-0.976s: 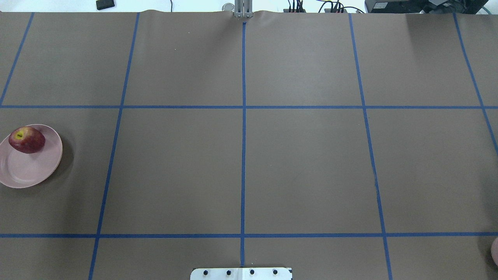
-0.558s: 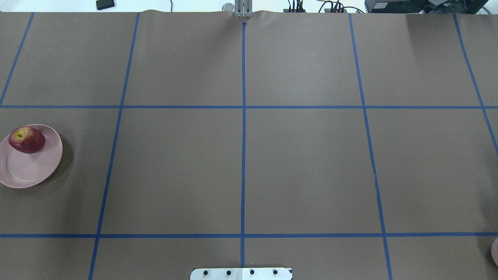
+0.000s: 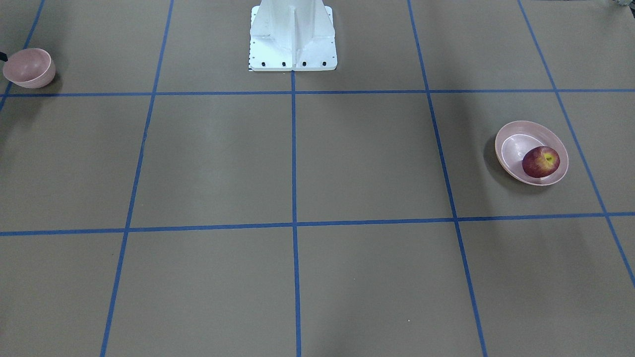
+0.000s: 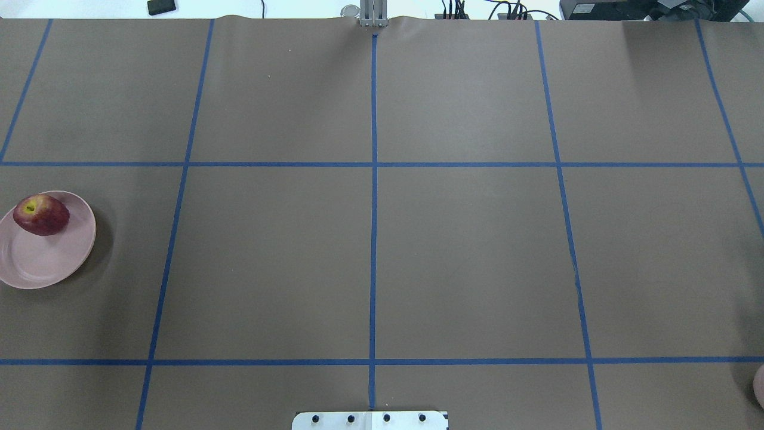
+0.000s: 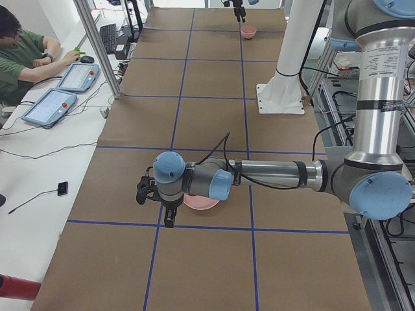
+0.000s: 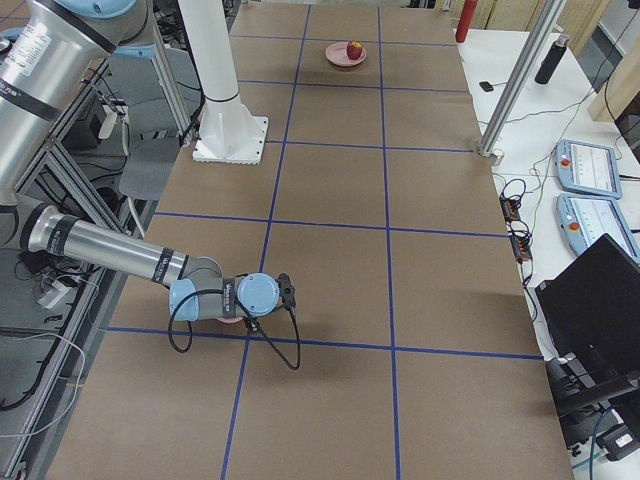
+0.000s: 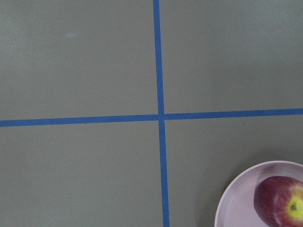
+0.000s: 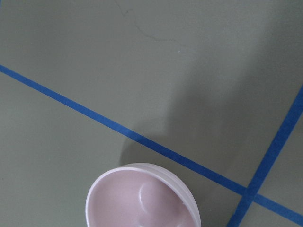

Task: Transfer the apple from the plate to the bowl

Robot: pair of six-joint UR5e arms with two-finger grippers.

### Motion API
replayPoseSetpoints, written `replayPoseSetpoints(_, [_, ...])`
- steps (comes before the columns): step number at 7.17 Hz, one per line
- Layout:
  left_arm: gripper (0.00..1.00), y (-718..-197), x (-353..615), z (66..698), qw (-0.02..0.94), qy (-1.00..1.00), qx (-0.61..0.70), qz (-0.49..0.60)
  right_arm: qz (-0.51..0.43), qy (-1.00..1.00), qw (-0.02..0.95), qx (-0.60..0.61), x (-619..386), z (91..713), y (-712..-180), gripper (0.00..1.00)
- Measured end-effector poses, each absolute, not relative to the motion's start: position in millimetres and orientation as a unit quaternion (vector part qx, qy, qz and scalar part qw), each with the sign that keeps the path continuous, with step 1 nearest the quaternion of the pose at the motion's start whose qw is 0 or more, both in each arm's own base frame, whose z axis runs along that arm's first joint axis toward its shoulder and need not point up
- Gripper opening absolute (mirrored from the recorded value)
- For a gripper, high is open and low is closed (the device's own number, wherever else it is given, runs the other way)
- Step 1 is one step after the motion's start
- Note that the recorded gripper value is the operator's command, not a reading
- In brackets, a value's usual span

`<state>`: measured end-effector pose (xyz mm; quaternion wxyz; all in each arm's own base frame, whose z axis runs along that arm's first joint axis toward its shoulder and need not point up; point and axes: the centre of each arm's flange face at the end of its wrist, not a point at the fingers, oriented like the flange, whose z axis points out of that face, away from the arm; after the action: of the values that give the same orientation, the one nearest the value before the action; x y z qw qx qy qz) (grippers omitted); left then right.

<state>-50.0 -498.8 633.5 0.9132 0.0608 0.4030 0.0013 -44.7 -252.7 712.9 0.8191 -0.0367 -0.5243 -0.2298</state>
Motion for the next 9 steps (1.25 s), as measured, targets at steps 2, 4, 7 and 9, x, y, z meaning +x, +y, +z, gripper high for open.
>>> replayPoseSetpoints(2, [0.98, -499, -50, 633, 0.913, 0.403, 0.062, 0.002, -0.254, -0.522, 0.813, -0.047, -61, 715, -259, 1.0])
replayPoseSetpoints(4, [0.98, -499, -50, 632, 0.913, 0.403, 0.063, 0.003, -0.266, -0.52, 0.809, -0.058, -69, 720, -256, 1.0])
replayPoseSetpoints(7, [0.98, -500, -50, 630, 0.912, 0.403, 0.074, 0.006, -0.277, -0.518, 0.806, -0.07, -73, 731, -250, 1.0])
replayPoseSetpoints(9, [0.98, -501, -50, 629, 0.912, 0.403, 0.076, 0.007, -0.284, -0.519, 0.803, -0.074, -72, 743, -245, 0.85])
